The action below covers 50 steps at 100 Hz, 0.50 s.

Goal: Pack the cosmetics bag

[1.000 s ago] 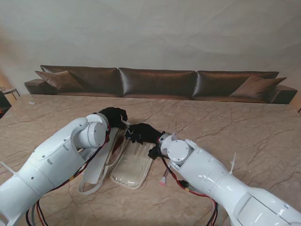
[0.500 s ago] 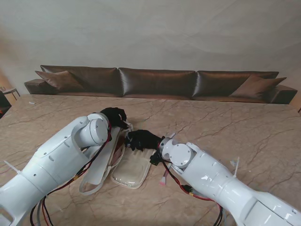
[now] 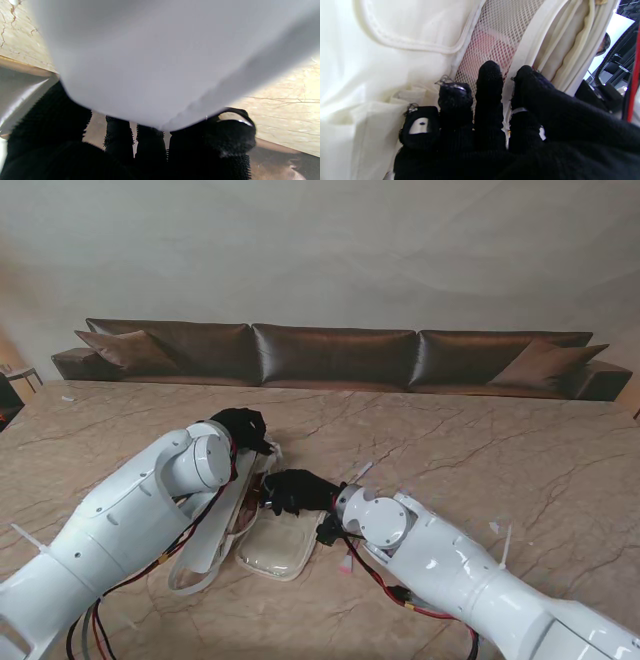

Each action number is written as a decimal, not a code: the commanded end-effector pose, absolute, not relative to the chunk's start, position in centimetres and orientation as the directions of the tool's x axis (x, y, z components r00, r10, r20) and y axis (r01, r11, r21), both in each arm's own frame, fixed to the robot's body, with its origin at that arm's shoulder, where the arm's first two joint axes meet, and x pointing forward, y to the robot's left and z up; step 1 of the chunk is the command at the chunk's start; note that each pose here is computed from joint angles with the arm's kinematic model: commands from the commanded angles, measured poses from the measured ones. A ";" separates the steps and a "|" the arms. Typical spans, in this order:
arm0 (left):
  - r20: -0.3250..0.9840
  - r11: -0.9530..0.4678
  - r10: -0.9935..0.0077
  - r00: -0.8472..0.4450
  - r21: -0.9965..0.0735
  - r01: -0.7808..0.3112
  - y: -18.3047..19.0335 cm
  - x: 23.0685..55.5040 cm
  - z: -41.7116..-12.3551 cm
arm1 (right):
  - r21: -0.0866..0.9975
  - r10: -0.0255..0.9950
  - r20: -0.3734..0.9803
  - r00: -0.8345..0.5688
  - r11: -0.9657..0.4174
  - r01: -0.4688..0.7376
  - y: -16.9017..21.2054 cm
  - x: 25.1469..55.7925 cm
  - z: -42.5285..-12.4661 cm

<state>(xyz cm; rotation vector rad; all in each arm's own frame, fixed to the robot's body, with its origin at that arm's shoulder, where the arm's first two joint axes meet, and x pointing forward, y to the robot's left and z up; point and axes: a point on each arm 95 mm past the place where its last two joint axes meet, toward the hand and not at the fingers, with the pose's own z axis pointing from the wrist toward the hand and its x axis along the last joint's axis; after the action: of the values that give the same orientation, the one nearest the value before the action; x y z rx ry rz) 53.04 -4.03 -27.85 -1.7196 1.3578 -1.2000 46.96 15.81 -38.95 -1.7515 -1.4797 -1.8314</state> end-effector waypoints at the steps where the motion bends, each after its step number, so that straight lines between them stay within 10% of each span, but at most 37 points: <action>1: 0.241 -0.250 -0.968 0.075 -0.885 -0.392 -3.0 53.1 -28.8 | 0.492 0.453 0.845 -0.286 -0.444 0.749 17.0 45.5 -39.7; 50: 0.140 -0.129 -0.990 -0.002 -0.914 -0.386 -2.3 53.0 -29.4 | 0.485 0.444 0.848 -0.290 -0.429 0.762 17.2 44.6 -40.1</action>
<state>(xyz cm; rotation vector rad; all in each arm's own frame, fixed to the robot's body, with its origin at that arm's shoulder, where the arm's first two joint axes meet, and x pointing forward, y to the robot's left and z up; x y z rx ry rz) 53.00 -3.52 -28.09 -1.5723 1.4582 -1.1745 45.99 16.36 -39.28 -1.7235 -1.4917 -1.8203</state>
